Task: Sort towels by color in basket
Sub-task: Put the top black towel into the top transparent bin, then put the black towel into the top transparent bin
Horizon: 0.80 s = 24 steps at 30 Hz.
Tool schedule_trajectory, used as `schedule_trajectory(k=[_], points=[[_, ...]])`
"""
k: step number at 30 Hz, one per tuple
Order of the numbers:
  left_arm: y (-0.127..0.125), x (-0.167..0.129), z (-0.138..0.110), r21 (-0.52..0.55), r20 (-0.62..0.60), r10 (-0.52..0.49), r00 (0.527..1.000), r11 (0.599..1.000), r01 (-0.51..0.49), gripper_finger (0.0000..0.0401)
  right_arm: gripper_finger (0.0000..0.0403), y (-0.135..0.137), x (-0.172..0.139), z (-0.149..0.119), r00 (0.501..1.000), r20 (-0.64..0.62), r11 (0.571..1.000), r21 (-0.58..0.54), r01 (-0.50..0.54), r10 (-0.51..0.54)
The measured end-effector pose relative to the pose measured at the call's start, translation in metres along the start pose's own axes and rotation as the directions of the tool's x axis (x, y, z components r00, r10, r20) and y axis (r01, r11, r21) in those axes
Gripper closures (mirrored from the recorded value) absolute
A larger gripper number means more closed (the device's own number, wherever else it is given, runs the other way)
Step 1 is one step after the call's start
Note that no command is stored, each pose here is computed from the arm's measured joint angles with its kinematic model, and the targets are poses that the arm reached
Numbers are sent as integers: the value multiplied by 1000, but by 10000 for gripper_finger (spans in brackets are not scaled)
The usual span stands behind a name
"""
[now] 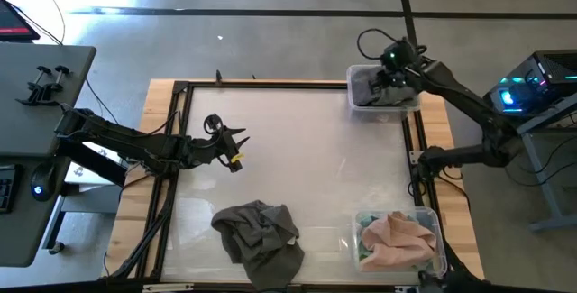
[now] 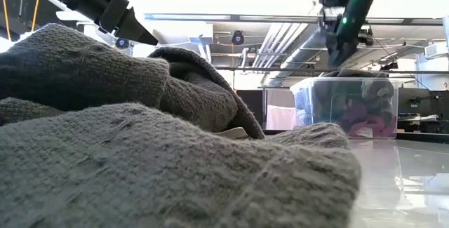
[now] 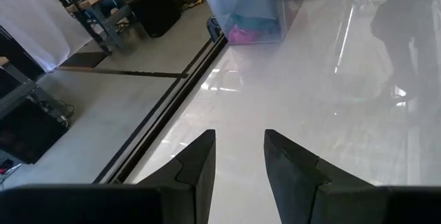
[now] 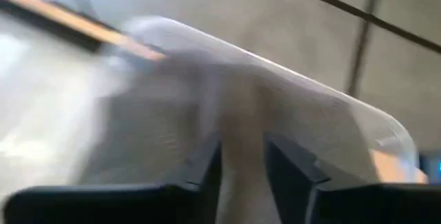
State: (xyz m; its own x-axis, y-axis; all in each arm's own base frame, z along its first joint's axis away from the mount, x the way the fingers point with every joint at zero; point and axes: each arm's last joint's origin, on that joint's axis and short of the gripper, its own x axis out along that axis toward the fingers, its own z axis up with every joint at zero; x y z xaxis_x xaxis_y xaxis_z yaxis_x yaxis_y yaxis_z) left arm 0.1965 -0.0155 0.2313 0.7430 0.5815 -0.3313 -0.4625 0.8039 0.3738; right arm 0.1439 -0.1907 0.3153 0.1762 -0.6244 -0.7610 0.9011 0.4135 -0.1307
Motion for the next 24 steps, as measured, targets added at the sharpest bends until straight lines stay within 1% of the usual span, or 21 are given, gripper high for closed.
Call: schedule_trajectory(k=[2, 4, 6, 7, 12, 14, 17, 20, 22, 24], points=[[0, 0, 0, -1, 1, 0, 1000, 1000, 0, 291, 325, -5, 16, -3, 997, -37, 997, 27, 68, -67], [0, 0, 0, -2, 1, 0, 1000, 1000, 0, 291, 359, -10, 33, -6, 990, -87, 992, 41, 116, -112], [0, 0, 0, -2, 1, 0, 1000, 1000, 0, 291, 389, -14, 51, -11, 982, -139, 990, 46, 135, -127], [0, 0, 0, -1, 1, 0, 1000, 1000, 0, 291, 396, -14, 59, -14, 977, -171, 990, 44, 133, -124], [0, 0, 0, 0, 0, 0, 1000, 1000, 0, 291, 386, -9, 90, -30, 953, -294, 994, 52, 94, -75], [0, 0, 0, 0, 0, 0, 1000, 1000, 0, 291, 388, -8, 95, -31, 946, -309, 992, 33, 118, -102], [0, 0, 0, 0, 0, 0, 1000, 1000, 0, 291, 392, -7, 87, -24, 963, -245, 992, 34, 125, -113], [0, 0, 0, 6, 0, 0, 1000, 1000, 0, 291, 389, -8, 82, -23, 967, -230, 993, 5, 115, -111], [0, 0, 0, 8, 0, 0, 1000, 1000, 0, 291, 378, -10, 73, -22, 974, -200, 994, 1, 111, -109], [0, 0, 0, 8, 0, 0, 1000, 1000, 0, 291, 357, -12, 63, -21, 978, -177, 994, -6, 108, -107]])
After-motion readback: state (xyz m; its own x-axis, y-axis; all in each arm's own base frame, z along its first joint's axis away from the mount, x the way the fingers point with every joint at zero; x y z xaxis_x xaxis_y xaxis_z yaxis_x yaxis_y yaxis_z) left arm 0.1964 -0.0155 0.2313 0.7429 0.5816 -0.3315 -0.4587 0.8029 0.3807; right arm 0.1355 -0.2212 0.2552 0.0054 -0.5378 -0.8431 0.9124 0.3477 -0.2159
